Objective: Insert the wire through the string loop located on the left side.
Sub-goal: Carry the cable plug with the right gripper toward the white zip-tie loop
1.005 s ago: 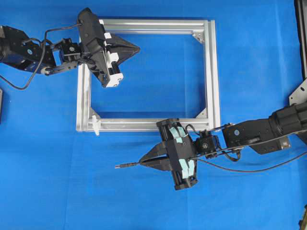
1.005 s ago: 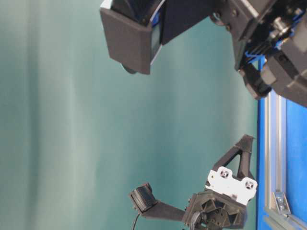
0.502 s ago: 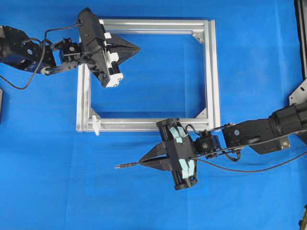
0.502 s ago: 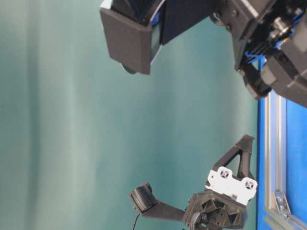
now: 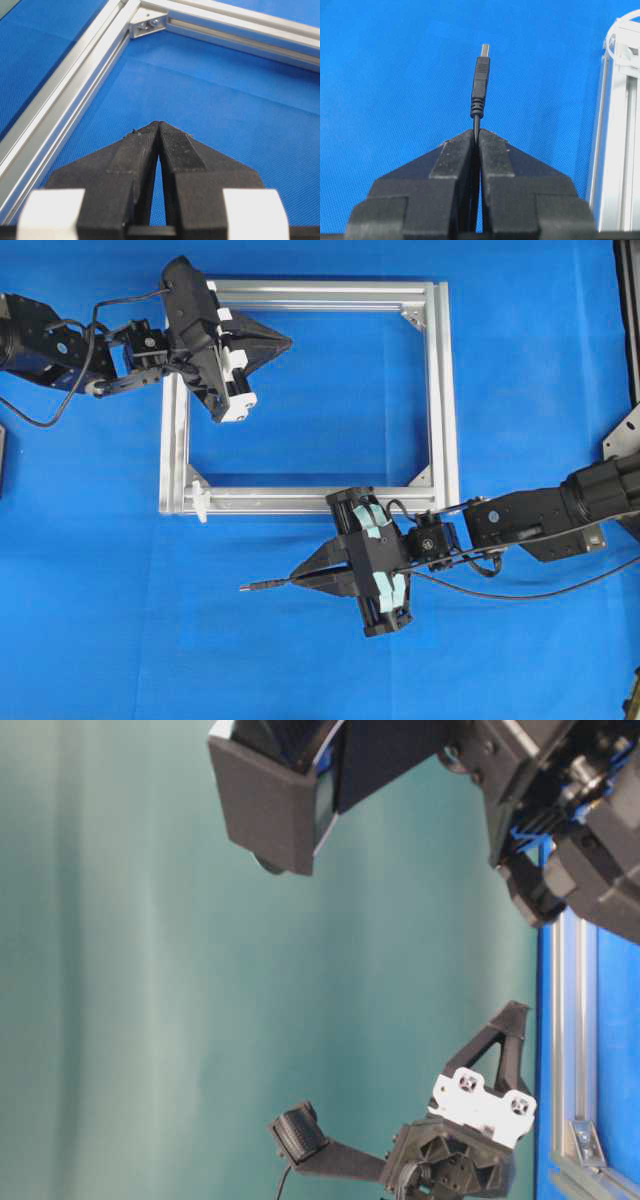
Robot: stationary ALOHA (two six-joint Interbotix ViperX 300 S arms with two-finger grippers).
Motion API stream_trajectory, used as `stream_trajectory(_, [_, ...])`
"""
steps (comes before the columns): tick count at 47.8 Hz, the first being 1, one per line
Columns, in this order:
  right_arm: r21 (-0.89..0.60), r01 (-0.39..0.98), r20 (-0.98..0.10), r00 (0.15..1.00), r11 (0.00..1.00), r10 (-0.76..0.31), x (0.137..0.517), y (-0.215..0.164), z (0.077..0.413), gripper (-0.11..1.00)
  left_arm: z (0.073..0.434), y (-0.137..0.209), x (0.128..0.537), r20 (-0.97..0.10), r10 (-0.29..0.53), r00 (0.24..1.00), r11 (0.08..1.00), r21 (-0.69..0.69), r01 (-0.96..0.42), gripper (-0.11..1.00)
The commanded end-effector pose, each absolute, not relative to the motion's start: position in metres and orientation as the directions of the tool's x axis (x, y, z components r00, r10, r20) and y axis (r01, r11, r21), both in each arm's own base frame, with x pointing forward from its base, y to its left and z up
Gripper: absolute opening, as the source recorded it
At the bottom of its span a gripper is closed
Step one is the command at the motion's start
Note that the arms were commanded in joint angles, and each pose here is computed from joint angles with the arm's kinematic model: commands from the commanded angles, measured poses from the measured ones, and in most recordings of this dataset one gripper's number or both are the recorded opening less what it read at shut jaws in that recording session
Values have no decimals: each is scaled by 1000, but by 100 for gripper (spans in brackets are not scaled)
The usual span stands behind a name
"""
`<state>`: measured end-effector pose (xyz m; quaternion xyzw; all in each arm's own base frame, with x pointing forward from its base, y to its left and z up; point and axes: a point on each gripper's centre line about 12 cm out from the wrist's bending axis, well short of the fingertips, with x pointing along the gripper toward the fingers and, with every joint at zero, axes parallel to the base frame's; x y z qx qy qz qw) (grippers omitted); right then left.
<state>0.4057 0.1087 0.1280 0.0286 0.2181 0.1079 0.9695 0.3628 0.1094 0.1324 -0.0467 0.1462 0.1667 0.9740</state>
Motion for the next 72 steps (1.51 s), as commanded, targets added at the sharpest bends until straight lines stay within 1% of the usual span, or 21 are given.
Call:
stream_trajectory(1, [103, -194, -377, 900, 976, 218, 408, 105, 144, 0, 146, 109, 365, -259, 311, 915, 942, -43, -332, 0])
stream_trajectory(10, [99, -148, -384, 906, 984, 175, 409, 85, 142, 0, 146, 108, 365, -261, 309, 915, 942, -45, -331, 0])
stream_trajectory(24, [99, -49, -377, 922, 994, 83, 406, 43, 142, 0, 146, 105, 366, -261, 301, 917, 945, -45, -323, 0])
stream_trajectory(31, [97, -23, -383, 922, 995, 59, 403, 32, 139, 0, 146, 105, 366, -259, 300, 918, 946, -46, -322, 0])
stream_trajectory(44, [97, -18, -382, 923, 995, 54, 405, 30, 139, 0, 146, 105, 366, -259, 299, 918, 946, -45, -321, 0])
stream_trajectory(72, [93, -36, -354, 933, 995, 67, 449, 38, 138, 0, 146, 105, 366, -259, 299, 918, 946, -46, -321, 0])
